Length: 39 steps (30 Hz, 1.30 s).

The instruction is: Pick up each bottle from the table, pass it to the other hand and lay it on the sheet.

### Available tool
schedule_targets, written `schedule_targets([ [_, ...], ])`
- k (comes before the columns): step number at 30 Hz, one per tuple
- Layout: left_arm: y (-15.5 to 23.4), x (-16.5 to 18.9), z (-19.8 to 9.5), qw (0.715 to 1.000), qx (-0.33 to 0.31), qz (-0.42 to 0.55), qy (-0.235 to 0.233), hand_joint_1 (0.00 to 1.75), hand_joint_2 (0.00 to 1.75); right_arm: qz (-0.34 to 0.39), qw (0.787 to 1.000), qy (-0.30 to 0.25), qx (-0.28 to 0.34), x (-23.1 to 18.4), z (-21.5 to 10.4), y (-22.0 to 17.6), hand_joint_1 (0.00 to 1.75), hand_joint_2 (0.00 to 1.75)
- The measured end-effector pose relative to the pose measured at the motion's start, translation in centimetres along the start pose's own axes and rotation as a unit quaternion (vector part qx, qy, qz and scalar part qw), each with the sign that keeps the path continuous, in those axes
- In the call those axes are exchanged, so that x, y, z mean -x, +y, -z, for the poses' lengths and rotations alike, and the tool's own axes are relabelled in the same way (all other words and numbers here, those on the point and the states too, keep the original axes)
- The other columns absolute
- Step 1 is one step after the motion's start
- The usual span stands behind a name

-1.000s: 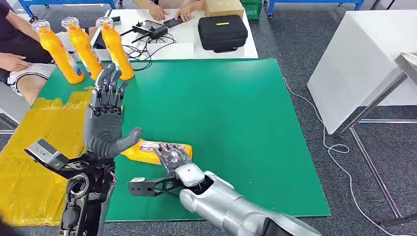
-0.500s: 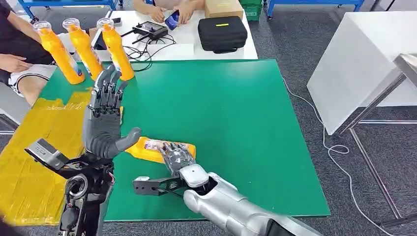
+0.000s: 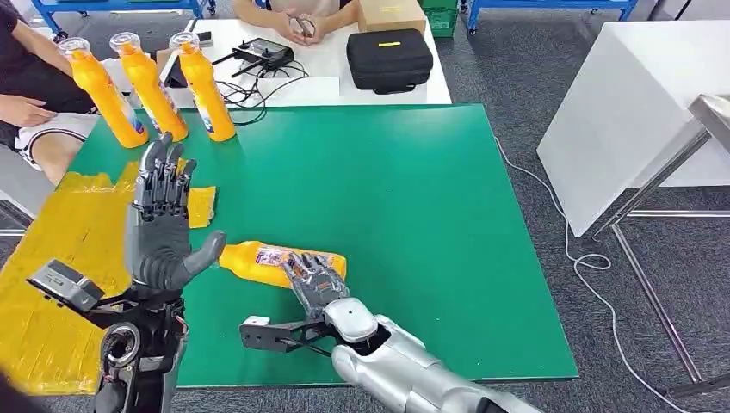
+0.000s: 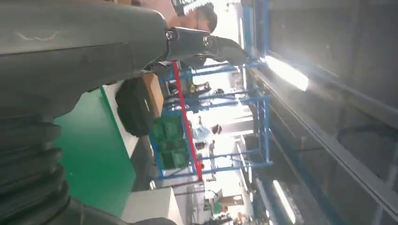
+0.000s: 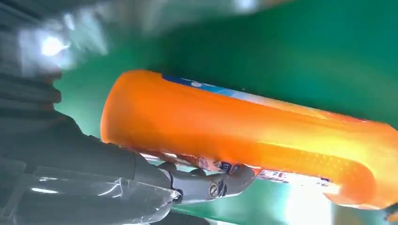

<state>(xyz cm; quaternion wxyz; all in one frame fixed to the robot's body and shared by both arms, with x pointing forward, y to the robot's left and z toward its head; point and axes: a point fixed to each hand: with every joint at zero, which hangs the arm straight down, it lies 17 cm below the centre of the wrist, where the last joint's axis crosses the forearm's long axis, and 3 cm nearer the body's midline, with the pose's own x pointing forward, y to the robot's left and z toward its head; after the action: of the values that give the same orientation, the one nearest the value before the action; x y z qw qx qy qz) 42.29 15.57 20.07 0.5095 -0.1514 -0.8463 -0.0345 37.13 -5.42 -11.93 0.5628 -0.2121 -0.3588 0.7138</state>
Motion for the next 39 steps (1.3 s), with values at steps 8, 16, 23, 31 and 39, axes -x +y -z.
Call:
schedule_targets([
  [8, 1.3, 0.3, -1.5, 1.000, -0.016, 0.013, 0.009, 0.00, 1.75, -0.030, 0.999, -0.009, 0.045, -1.0, -0.6, 0.6, 0.00, 1.75],
  [16, 2.0, 0.6, -2.6, 0.999, -0.025, 0.014, 0.018, 0.00, 1.75, -0.042, 0.994, -0.022, 0.101, -2.0, -1.7, -0.1, 0.00, 1.75],
  [23, 2.5, 0.8, -3.0, 0.999, -0.031, 0.018, 0.021, 0.00, 1.75, -0.015, 0.982, -0.017, 0.188, -1.7, -3.0, -4.7, 0.00, 1.75],
  [31, 2.6, 0.7, -3.0, 0.999, -0.033, 0.017, 0.019, 0.00, 1.75, 0.031, 0.969, -0.003, 0.245, -0.1, -4.0, -8.8, 0.00, 1.75],
  [39, 2.7, 0.8, -2.9, 0.999, -0.035, 0.017, 0.019, 0.00, 1.75, 0.045, 0.963, -0.003, 0.265, 0.2, -4.5, -10.0, 0.00, 1.75],
])
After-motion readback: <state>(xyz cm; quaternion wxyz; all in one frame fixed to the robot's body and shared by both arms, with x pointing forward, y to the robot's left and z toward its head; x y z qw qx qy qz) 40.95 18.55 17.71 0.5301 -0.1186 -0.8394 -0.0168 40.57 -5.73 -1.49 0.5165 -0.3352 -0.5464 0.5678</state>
